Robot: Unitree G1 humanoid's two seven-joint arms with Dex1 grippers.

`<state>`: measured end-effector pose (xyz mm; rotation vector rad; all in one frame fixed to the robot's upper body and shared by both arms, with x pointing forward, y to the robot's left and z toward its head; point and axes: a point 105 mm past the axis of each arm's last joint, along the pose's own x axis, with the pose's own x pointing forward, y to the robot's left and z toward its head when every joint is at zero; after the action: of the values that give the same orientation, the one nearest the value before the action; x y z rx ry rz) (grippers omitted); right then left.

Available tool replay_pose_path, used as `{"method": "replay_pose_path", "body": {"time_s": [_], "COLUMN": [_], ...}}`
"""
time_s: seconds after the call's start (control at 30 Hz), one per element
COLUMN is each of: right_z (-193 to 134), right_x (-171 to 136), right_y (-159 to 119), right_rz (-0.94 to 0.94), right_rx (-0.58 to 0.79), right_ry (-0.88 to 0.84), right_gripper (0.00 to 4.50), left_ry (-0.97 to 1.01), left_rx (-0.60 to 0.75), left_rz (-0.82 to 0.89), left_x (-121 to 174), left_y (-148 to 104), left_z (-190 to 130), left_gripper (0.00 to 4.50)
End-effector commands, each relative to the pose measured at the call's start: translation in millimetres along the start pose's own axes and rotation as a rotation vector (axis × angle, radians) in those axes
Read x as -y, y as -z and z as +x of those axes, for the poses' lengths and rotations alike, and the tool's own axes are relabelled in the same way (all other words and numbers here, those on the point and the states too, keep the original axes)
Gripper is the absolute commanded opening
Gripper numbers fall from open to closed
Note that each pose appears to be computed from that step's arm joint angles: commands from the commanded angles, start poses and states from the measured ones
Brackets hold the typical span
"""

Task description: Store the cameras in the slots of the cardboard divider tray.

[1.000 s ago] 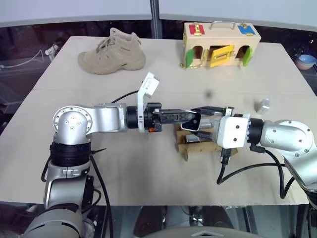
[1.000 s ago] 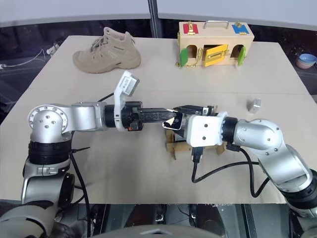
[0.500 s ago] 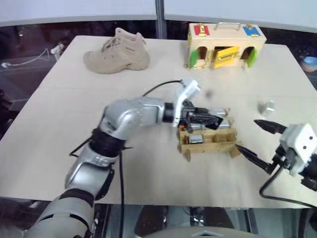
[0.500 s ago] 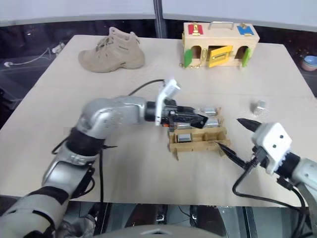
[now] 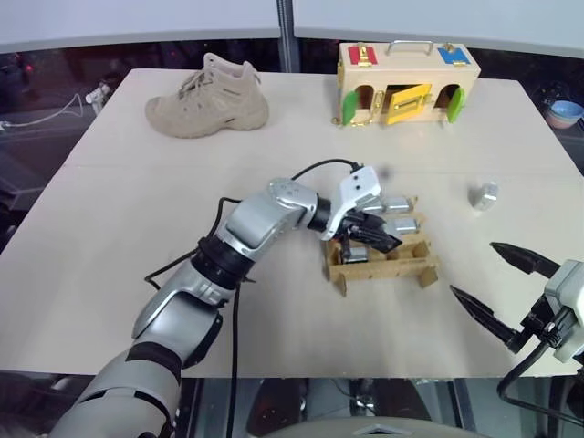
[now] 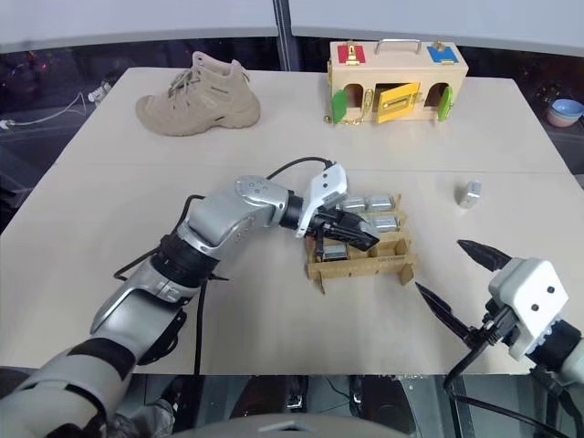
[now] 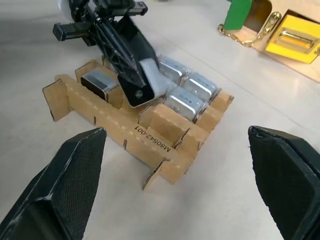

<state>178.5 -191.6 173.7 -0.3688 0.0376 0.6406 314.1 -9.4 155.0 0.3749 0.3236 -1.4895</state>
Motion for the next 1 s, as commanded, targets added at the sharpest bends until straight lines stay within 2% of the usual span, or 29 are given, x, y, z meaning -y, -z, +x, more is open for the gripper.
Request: {"method": "replay_pose_path", "body": {"time_s": [0.03, 0.57, 0.73, 0.77, 0.8, 0.83, 0.97, 1.0], "right_z": [-0.3, 5.6, 6.5, 6.6, 6.6, 6.5, 7.1, 8.1], "right_x": [-1.4, 0.0, -0.3, -0.3, -0.3, -0.4, 0.1, 1.1], "right_y": [-8.7, -4.6, -4.3, -4.4, -4.5, -4.5, -4.3, -4.0], "right_rz": [-0.04, -0.046, -0.049, -0.049, -0.049, -0.048, -0.047, -0.046], "right_rx": [0.034, 0.034, 0.035, 0.036, 0.036, 0.036, 0.036, 0.035], "right_ry": [0.006, -0.004, -0.002, -0.001, 0.001, 0.002, 0.012, 0.017], "right_gripper": [4.5, 4.5, 4.5, 4.5, 4.5, 4.5, 4.5, 4.5], "left_ry": [0.012, 0.024, 0.027, 0.025, 0.025, 0.018, -0.017, -0.023], "left_rx": [0.009, -0.182, -0.205, -0.206, -0.197, -0.182, -0.098, -0.067], "left_rz": [0.05, 0.074, 0.093, 0.101, 0.11, 0.11, 0.105, 0.099], "left_x": [5.7, 10.0, 9.6, 9.4, 9.6, 9.6, 8.4, 8.7], "left_y": [-8.3, 7.0, 7.8, 7.4, 5.3, 2.0, -18.1, -24.9], "left_z": [-3.7, -7.5, -7.4, -7.6, -7.7, -7.7, -10.8, -12.7], "left_gripper": [0.73, 0.73, 0.73, 1.73, 2.07, 2.65, 4.45, 4.45]}}
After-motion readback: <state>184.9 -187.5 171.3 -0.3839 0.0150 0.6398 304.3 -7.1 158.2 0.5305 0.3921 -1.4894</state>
